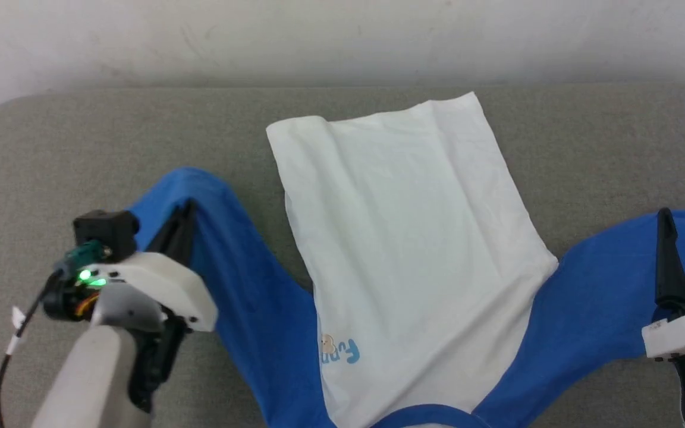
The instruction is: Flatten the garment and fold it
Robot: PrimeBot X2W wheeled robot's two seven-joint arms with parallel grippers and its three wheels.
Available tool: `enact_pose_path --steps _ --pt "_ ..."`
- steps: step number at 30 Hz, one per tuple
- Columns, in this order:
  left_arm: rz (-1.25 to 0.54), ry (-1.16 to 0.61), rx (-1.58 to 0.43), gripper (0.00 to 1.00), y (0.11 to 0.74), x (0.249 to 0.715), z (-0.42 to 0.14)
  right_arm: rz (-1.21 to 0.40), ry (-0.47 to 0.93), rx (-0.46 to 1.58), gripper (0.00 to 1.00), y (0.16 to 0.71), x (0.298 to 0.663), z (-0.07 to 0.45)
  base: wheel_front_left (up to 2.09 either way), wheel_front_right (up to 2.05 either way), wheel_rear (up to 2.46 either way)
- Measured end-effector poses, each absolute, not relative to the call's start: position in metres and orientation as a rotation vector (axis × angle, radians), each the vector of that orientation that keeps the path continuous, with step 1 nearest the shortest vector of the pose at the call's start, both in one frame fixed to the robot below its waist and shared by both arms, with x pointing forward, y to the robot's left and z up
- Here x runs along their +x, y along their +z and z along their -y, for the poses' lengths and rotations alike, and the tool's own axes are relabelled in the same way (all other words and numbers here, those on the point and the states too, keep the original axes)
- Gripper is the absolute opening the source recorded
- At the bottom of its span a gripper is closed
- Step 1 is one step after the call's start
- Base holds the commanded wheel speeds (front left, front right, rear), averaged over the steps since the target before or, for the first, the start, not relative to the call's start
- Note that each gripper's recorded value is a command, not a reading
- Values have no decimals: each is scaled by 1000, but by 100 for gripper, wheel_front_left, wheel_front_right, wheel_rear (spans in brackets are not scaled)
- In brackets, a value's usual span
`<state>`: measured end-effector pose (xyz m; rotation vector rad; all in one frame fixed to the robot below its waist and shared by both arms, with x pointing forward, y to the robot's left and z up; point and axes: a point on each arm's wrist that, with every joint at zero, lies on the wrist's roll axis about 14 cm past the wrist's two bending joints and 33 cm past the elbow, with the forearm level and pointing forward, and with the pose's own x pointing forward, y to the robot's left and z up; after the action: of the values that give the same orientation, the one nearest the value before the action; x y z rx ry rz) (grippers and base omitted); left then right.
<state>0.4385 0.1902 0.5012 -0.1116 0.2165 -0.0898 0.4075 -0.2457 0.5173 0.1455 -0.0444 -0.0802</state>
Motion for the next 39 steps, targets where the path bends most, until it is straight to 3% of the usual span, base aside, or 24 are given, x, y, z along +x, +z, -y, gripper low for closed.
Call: enact_pose_path --steps 7,13,18,19,20,29,39 --pt "-115 -362 -80 0 537 417 -98 52 -88 158 100 523 400 247 0 0 0" --pt "-221 -578 -66 0 505 385 -19 34 -110 165 100 517 393 252 0 0 0" --pt "-406 -661 -40 2 449 360 13 11 -128 168 100 510 389 258 0 0 0" --pt "-458 -673 -23 46 435 353 16 7 -131 169 100 509 388 258 0 0 0" --pt "-506 -679 -1 100 421 347 15 3 -133 169 100 508 388 259 0 0 0" --pt "-450 -602 -36 100 429 350 -4 0 -133 182 100 506 388 258 0 0 0" --pt "-394 -390 -10 100 469 352 -87 10 -80 203 100 510 394 238 0 0 0"
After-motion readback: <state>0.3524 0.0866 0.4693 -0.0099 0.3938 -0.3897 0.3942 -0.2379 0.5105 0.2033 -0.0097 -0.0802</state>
